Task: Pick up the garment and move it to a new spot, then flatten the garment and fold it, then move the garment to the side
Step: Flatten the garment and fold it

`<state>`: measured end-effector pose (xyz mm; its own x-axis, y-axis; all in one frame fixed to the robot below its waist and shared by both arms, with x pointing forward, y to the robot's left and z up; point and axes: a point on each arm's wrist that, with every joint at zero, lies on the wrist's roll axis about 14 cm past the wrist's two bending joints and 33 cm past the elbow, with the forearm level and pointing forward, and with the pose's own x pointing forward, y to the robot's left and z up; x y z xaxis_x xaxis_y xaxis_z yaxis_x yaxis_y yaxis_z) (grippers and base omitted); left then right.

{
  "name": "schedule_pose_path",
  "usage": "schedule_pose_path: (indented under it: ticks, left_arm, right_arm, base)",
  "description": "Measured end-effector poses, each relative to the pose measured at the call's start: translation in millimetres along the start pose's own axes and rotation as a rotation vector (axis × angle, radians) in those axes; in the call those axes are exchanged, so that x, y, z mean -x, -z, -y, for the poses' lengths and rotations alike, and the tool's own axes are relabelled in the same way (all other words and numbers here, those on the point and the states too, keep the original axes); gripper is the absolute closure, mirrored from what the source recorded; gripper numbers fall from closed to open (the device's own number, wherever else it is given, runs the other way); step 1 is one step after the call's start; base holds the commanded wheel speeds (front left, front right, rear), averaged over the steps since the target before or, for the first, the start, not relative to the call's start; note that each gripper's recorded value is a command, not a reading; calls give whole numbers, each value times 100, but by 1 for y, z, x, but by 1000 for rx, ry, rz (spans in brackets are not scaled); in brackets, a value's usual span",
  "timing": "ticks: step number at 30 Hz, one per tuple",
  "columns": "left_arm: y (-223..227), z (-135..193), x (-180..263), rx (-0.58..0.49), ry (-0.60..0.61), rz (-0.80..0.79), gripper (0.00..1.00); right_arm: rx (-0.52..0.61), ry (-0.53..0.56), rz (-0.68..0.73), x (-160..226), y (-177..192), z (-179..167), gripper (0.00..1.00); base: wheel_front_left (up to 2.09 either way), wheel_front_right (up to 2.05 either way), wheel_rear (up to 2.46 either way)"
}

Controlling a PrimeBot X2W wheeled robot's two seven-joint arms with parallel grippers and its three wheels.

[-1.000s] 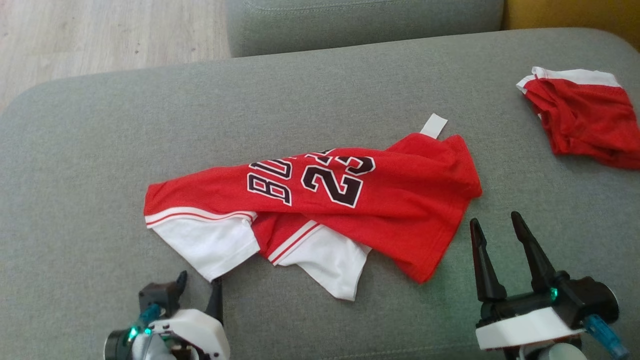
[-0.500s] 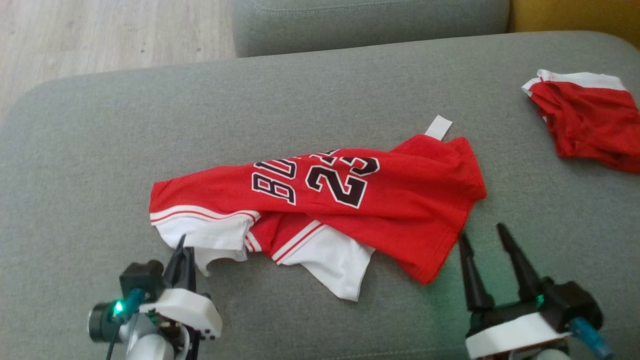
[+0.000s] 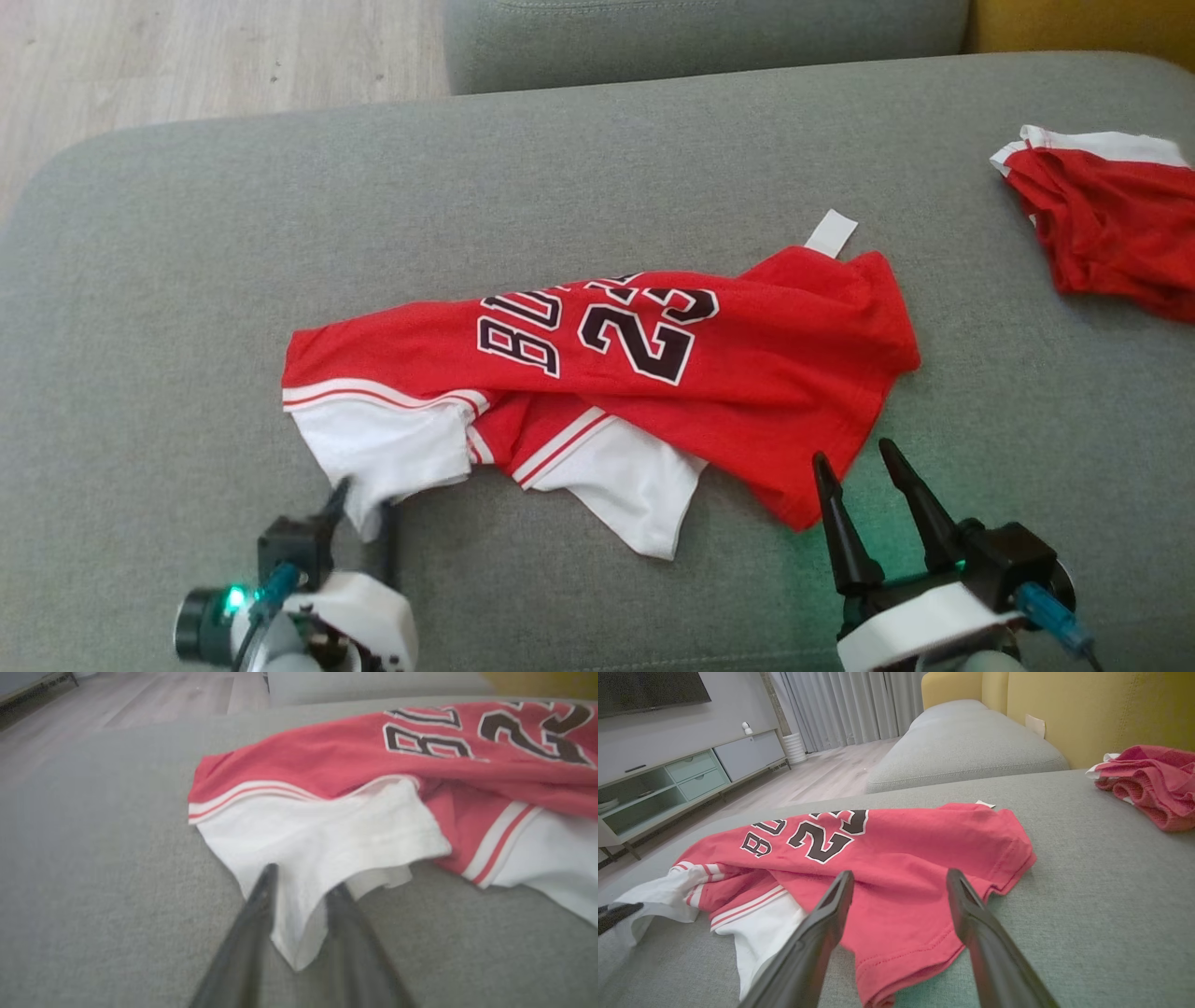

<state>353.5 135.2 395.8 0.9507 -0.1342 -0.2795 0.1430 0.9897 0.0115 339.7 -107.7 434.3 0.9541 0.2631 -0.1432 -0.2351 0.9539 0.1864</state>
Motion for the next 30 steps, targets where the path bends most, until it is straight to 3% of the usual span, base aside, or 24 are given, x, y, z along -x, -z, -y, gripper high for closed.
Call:
schedule_pose_path:
  ticks: [5, 9, 19, 30]
  left_arm:
    - [21, 9, 7, 26, 30, -64, 0]
    - [12, 24, 18, 60, 78, -21, 0]
    - [20, -30, 42, 217, -162, -23, 0]
    - [40, -10, 15, 203, -93, -117, 0]
  right_arm:
    - [1, 14, 8, 2, -3, 5, 0]
    - [7, 48, 16, 5, -6, 17, 0]
    - [6, 43, 19, 6, -6, 15, 0]
    - [6, 69, 15, 11, -5, 22, 0]
  base:
    - [0, 0, 0]
    - [0, 0, 0]
    - [0, 0, 0]
    - [0, 0, 0]
